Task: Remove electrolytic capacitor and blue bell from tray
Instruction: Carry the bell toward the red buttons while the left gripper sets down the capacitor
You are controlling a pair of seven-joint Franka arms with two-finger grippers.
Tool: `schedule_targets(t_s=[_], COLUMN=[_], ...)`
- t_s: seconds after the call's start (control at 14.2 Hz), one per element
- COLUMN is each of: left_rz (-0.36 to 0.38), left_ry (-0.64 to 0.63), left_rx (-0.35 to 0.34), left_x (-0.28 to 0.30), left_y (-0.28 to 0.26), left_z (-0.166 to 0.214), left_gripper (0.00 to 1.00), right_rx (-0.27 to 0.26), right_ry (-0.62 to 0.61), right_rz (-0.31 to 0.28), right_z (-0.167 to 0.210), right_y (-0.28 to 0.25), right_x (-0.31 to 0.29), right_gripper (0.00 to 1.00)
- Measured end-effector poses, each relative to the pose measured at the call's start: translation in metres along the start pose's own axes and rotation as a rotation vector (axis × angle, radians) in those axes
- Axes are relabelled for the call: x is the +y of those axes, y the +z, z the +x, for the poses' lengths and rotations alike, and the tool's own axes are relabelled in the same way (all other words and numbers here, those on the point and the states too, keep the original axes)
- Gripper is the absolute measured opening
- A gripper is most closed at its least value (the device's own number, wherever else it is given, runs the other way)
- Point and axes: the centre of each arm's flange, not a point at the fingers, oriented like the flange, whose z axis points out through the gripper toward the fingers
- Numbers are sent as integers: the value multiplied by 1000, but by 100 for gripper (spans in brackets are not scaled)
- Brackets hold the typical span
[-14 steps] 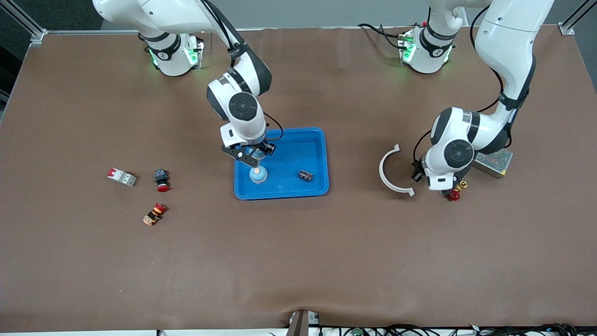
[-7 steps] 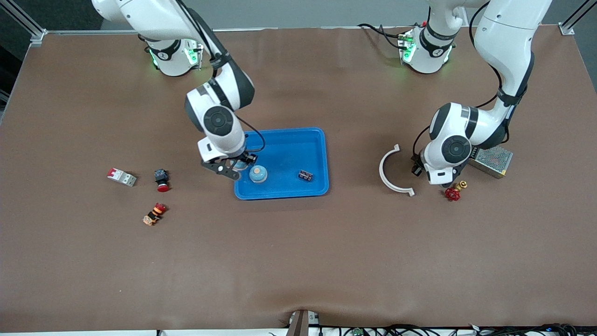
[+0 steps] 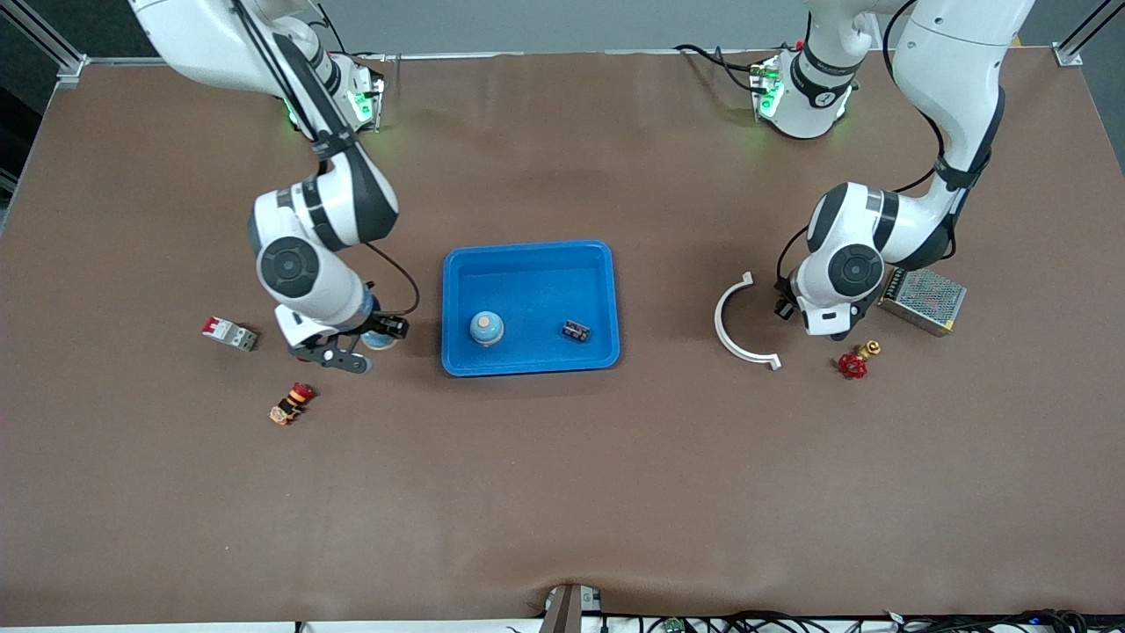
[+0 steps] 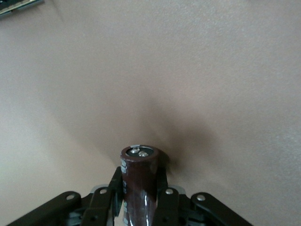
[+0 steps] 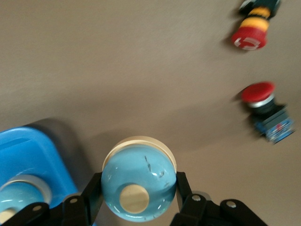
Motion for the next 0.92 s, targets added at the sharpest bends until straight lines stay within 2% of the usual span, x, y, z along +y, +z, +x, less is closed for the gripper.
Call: schedule_targets(t_s=[0.07, 0.35, 0.49, 0.7, 0.92], left_rz=[3, -4, -4, -8, -64], left_ry=[3, 18, 19, 33, 70], left_rx=[2, 25, 35, 54, 79], left_x=[-1, 2, 11, 32, 58], left_y=[0, -8, -28, -78, -125], left_z=[0, 1, 5, 3, -17], left_gripper=[40, 81, 98, 100, 100], right_rx=[0, -2, 16, 59, 77], right_ry=[-24, -129, -188, -266, -299], right_rz=[4, 21, 34, 46, 48], right_z=[7, 35, 50, 66, 72], right_y=[-2, -7, -4, 9, 12], right_x=[16, 93, 139, 210, 245], right_gripper=[66, 66, 66, 66, 66])
